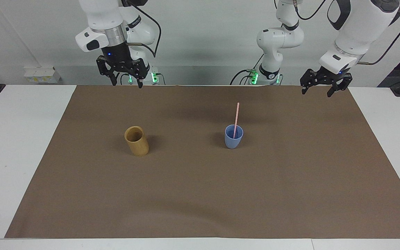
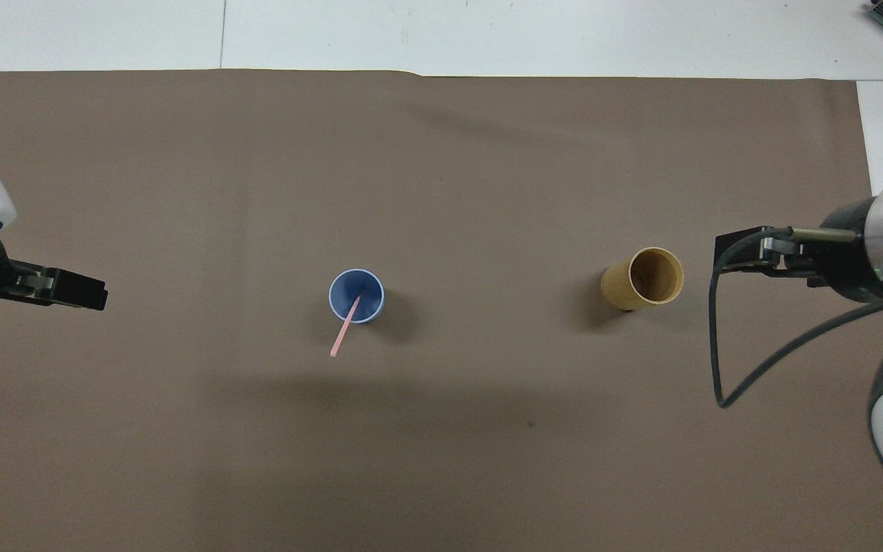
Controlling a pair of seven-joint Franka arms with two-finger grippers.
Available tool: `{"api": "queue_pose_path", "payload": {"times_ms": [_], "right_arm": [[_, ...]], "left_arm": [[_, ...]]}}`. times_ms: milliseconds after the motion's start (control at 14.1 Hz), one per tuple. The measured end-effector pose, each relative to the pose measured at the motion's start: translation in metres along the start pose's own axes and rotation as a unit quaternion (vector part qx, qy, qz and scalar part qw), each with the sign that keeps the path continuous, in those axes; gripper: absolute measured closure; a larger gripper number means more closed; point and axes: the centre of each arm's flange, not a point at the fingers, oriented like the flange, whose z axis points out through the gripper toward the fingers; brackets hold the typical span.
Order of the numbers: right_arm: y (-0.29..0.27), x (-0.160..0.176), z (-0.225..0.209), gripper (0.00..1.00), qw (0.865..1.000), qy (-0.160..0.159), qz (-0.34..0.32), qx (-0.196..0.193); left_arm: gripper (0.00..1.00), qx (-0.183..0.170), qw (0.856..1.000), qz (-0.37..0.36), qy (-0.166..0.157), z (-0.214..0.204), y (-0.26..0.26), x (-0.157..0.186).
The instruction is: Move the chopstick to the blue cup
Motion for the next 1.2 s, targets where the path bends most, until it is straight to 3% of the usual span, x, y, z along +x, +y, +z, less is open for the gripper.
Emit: {"api": "queue_pose_path", "payload": {"times_ms": [425,1204], "right_arm": [[0.002,0.019,-0.005,0.00,1.000,-0.015,-0.019,-0.016],[0.005,0.020,-0.004,0.00,0.999,-0.016,-0.033,-0.016]], "left_arm": [[0.00,0.000,1.000,0.000,0.000,0.000,0.000,0.000],[0.00,-0.001,1.000,-0.023,0.001,-0.001,-0.024,-0.003]]}}
